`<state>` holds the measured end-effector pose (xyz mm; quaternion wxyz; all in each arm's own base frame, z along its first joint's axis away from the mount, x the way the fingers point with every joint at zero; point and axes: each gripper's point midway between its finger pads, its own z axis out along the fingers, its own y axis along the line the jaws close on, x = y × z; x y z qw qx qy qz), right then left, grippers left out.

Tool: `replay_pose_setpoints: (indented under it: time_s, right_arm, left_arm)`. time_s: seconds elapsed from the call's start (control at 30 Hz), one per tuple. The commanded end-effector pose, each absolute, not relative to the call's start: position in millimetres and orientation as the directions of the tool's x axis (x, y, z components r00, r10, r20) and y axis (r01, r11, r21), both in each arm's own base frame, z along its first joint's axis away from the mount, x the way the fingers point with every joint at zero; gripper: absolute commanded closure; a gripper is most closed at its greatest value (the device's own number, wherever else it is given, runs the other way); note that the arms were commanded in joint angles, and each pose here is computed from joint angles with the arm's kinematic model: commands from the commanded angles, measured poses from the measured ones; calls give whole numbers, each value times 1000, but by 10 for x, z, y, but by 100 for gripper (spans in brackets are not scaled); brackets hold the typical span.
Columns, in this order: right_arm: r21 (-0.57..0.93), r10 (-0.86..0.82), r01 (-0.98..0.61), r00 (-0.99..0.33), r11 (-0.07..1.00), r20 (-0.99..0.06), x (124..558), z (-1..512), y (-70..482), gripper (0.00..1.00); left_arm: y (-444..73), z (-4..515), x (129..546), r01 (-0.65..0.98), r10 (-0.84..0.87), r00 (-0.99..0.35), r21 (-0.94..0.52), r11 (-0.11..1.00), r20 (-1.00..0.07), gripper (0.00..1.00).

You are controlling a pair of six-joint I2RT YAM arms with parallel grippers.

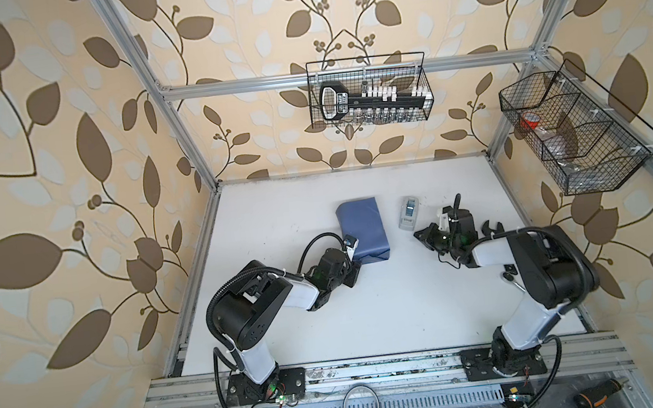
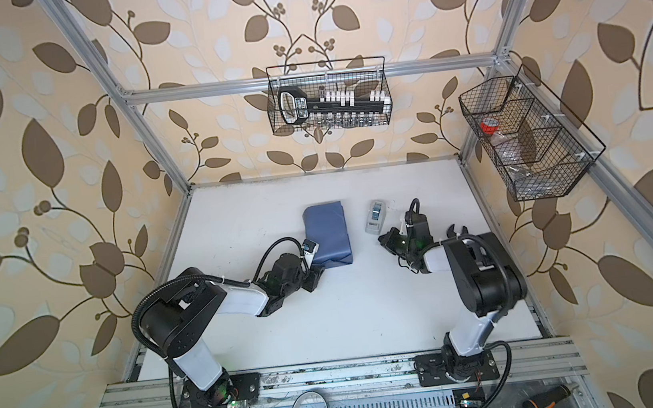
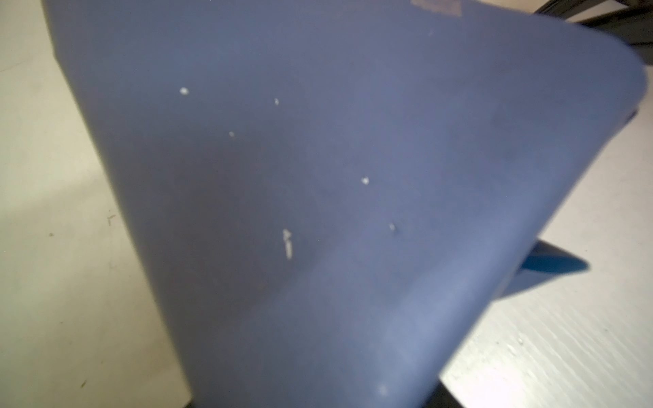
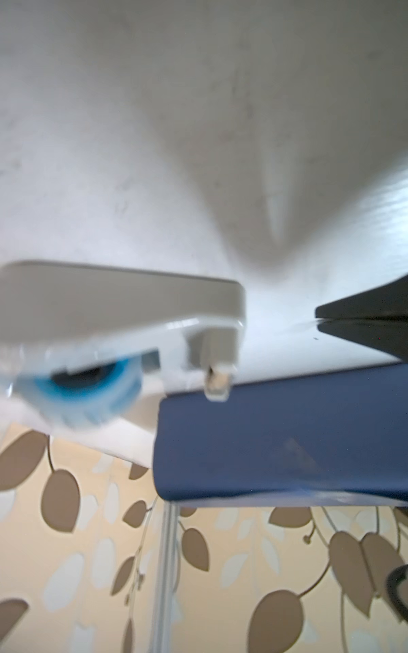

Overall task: Wrap the gift box in paper
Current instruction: 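Carry the right gripper to the navy box beside the left gripper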

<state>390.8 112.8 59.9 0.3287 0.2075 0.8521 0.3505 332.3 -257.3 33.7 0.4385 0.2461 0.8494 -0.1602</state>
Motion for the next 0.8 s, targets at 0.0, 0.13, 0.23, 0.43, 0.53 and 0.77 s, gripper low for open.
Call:
replay_pose_setpoints:
  time_s: [0.0,0.13,0.23,0.43,0.53,0.77]
  right_arm:
    - [659,417,-87,-711,747,-566,3702,890,1367,100]
    - [599,272,-297,-684,743,-677,3391,1151,1697,100]
    - [531,171,-433,-636,728,-753,3161,1296,1911,100]
    - [429,14,-600,-571,675,-821,2851,1285,2288,100]
    - [403,-32,-644,-553,650,-832,2779,1196,2434,100]
    - [360,-94,-674,-537,645,-838,2769,958,2639,100]
  left_arm:
    - [-2576,445,3383,551,240,-478,-75,831,-845,47]
    - [-2572,444,3378,550,242,-479,-74,832,-844,47]
    - [-2571,449,3382,549,240,-479,-75,832,-844,47]
    - [-2565,447,3381,548,241,-481,-75,833,-843,47]
    - [-2557,449,3382,546,240,-480,-74,834,-844,47]
    - [-2561,449,3377,547,239,-481,-77,834,-843,47]
